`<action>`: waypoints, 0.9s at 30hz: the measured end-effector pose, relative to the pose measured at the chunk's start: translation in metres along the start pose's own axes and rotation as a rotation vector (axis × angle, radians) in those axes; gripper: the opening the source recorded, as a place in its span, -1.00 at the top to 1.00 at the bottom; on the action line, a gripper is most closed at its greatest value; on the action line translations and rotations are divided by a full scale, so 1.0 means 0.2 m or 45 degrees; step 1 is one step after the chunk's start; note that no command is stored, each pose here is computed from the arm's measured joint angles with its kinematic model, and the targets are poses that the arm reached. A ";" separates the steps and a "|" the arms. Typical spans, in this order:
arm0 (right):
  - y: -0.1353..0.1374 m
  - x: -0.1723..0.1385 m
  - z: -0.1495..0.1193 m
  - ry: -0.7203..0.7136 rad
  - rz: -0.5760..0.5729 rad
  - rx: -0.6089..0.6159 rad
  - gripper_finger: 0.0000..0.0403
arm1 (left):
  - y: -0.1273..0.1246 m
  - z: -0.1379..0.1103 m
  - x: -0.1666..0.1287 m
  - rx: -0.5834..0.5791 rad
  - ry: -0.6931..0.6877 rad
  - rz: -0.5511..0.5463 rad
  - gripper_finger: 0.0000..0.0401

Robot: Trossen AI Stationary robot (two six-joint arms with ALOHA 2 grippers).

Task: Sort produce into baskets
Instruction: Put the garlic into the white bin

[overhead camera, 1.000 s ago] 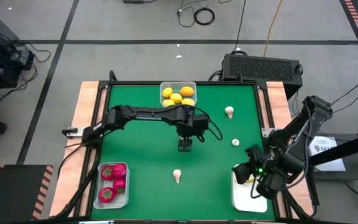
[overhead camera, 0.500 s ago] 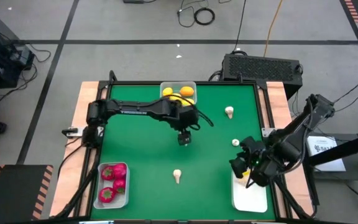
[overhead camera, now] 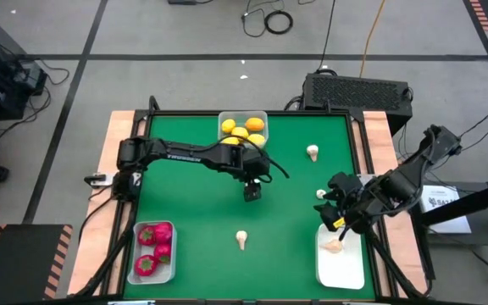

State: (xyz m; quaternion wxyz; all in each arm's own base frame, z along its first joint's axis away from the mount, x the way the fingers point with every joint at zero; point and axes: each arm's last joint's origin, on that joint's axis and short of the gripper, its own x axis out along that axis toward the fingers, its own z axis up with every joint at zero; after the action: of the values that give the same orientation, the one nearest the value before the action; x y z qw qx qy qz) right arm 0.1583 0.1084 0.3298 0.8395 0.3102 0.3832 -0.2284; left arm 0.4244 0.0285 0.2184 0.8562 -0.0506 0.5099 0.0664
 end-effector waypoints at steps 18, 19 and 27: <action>-0.01 0.02 0.02 0.109 0.008 -0.118 -0.20 | 0.01 0.00 0.06 0.070 0.014 -0.069 -0.37; -0.01 0.02 0.02 0.107 0.006 -0.120 -0.20 | 0.01 0.00 0.06 0.069 0.019 -0.068 -0.37; -0.01 0.02 0.03 0.130 0.006 -0.138 -0.20 | 0.02 -0.02 0.11 0.087 0.056 -0.066 -0.37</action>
State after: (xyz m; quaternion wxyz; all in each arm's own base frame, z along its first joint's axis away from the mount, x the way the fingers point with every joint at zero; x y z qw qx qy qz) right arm 0.1632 0.1016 0.3285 0.8350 0.2764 0.4365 -0.1894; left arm 0.4307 0.0341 0.1972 0.8474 -0.0358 0.5290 0.0257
